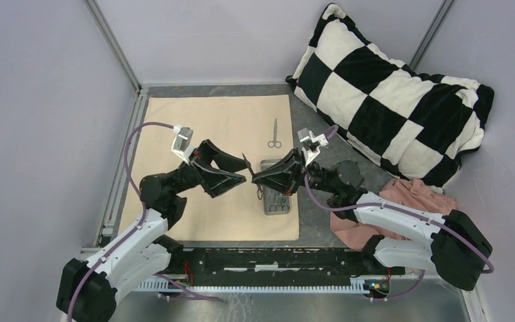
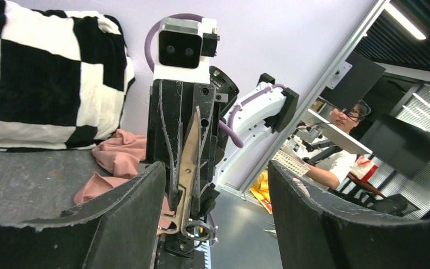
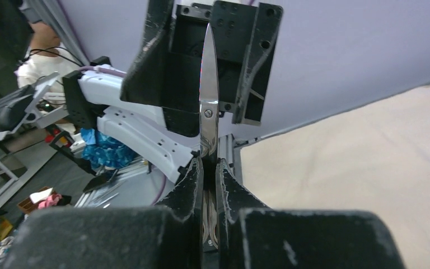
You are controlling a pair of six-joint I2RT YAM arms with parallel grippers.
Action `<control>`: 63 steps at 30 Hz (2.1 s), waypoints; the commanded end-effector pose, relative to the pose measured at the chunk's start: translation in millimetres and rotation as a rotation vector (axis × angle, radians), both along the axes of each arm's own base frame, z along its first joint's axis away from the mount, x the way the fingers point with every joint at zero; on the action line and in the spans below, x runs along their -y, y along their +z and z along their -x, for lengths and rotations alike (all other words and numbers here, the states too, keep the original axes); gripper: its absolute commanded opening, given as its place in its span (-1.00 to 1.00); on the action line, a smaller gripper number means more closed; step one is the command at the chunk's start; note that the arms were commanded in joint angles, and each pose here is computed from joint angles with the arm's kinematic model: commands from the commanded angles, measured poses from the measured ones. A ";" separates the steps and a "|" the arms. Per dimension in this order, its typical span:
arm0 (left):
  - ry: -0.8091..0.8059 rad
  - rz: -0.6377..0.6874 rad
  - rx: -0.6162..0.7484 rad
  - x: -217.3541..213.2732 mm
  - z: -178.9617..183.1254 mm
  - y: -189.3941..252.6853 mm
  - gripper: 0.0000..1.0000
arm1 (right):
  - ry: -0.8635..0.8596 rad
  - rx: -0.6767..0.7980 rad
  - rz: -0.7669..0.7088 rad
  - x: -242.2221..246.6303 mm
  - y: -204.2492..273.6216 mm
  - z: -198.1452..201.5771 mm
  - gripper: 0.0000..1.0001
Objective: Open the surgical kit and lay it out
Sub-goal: Place the medical item in the surgical kit.
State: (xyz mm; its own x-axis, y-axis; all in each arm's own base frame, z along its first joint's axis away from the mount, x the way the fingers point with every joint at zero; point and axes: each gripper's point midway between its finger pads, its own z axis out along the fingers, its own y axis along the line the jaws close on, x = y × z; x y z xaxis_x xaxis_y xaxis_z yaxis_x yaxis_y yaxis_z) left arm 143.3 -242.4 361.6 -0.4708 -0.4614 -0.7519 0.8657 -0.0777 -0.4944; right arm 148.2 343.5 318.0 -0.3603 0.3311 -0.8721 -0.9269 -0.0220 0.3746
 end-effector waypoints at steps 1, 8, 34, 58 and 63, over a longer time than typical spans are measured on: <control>-0.080 0.035 0.057 -3.7 20.6 12.0 0.45 | 0.104 0.089 -0.127 6.0 45.3 20.9 -1.00; -0.114 0.026 0.055 3.8 23.4 14.9 0.14 | 0.129 0.080 -0.144 3.1 48.6 21.8 -1.00; 0.204 -0.248 -0.096 15.5 -46.9 -18.8 -0.96 | -0.242 -0.136 0.153 31.9 -46.5 -57.8 0.22; 1.024 -1.329 -0.567 16.1 -315.0 -240.8 -0.96 | -1.050 -0.109 0.910 213.3 -163.6 -111.0 0.94; 1.042 -1.362 -0.566 25.5 -334.5 -251.9 -0.96 | -1.059 -0.100 0.901 214.8 -163.1 -112.3 0.96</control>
